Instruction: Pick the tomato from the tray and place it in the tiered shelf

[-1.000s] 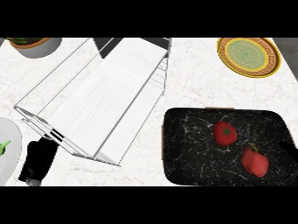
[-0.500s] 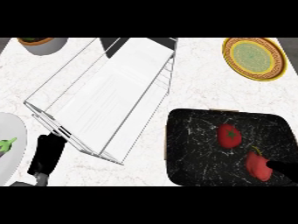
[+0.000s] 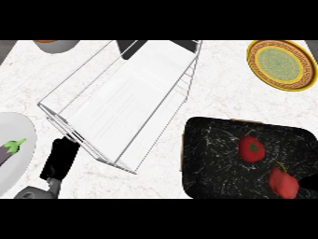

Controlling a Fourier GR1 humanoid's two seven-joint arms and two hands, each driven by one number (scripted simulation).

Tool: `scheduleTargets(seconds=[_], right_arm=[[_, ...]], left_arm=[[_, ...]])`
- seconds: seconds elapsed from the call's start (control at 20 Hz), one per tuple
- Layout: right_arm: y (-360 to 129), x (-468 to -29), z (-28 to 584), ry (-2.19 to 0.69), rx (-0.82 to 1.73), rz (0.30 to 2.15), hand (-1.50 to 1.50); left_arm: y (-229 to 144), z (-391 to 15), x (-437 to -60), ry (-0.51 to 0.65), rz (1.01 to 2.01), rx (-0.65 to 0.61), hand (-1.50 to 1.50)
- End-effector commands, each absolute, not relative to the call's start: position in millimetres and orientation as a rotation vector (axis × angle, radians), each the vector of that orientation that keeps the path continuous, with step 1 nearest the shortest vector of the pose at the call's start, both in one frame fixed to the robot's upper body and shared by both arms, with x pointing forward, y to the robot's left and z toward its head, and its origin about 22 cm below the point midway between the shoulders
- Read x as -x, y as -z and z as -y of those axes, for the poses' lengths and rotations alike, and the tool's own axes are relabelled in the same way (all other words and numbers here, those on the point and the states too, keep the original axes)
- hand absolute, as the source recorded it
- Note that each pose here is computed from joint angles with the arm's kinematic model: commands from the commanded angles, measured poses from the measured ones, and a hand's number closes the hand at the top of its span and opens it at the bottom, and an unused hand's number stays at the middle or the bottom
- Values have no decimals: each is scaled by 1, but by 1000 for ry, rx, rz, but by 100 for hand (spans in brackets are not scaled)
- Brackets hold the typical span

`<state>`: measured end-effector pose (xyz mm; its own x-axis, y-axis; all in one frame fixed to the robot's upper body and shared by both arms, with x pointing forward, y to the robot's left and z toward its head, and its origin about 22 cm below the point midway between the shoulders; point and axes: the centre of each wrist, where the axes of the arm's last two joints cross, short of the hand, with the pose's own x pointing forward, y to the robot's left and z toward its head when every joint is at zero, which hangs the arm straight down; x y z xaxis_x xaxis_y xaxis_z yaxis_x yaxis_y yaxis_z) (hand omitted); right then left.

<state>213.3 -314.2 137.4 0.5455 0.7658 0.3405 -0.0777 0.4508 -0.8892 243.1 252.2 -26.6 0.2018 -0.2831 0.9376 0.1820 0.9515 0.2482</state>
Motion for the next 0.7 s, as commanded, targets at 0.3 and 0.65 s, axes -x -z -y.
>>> scheduleTargets(seconds=[0.3,0.65], right_arm=[[-123,-269,225,-709,941,654,-150],[-106,-293,175,-708,934,529,-150]], left_arm=[[32,-270,-252,300,1315,-80,0],[36,-252,-247,307,1310,-102,0]])
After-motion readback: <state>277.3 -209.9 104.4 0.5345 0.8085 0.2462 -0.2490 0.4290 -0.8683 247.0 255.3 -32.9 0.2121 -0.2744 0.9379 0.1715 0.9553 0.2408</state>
